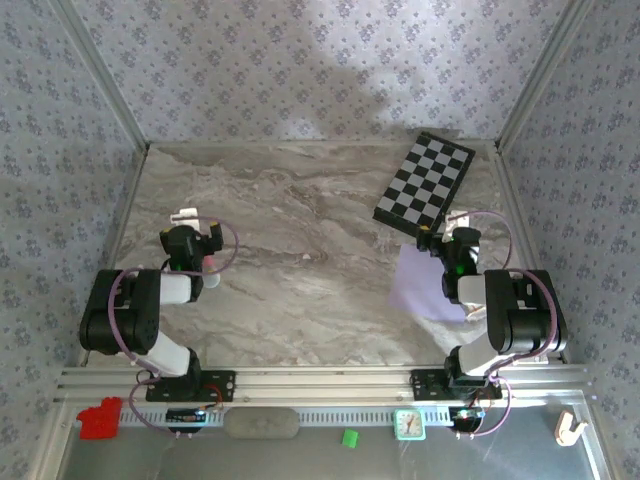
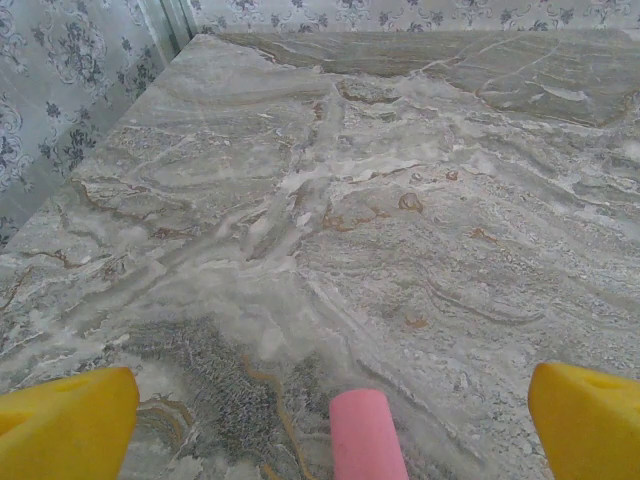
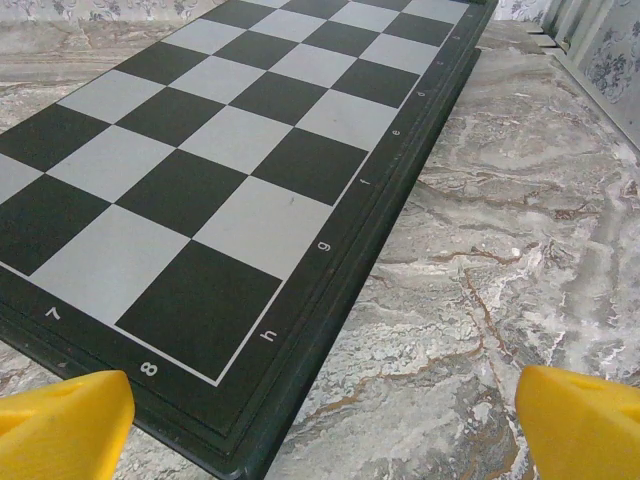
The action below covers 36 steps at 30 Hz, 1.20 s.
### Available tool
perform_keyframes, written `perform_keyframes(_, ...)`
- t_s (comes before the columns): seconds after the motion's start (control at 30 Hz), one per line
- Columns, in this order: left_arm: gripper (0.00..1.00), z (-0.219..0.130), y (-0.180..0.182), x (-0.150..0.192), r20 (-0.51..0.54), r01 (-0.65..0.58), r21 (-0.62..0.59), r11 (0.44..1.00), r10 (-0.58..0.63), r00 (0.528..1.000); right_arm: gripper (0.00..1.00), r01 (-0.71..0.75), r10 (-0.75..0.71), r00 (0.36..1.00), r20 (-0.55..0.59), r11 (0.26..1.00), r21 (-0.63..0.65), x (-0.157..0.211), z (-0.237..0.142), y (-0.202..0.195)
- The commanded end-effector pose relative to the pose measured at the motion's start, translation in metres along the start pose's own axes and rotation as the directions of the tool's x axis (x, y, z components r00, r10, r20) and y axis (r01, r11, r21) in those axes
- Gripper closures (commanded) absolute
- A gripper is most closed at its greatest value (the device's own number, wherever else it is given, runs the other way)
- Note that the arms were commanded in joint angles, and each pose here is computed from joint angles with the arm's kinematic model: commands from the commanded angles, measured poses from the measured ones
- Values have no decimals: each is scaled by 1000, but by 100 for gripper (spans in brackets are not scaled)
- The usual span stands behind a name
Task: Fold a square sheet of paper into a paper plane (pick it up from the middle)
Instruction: Move the square sheet of paper to the center of the table.
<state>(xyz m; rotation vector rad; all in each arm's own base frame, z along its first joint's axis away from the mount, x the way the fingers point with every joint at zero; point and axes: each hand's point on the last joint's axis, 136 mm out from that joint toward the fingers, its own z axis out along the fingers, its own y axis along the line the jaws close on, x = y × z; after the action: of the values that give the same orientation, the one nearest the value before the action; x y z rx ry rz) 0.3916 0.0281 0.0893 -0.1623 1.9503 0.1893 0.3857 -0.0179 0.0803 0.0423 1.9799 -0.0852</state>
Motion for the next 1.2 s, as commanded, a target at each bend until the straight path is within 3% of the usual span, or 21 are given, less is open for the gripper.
perform_keyframes(0.0,0,1,2,-3,15,18,-2,1000,-18,1000,0,6,-6,1000,3,1000,-1,-5,4,-1)
perform_keyframes(1.17,0,1,3,-2,12,34,26,999,-34,999,0,7,-7,1000,8,1000,-5,-6,3,-1)
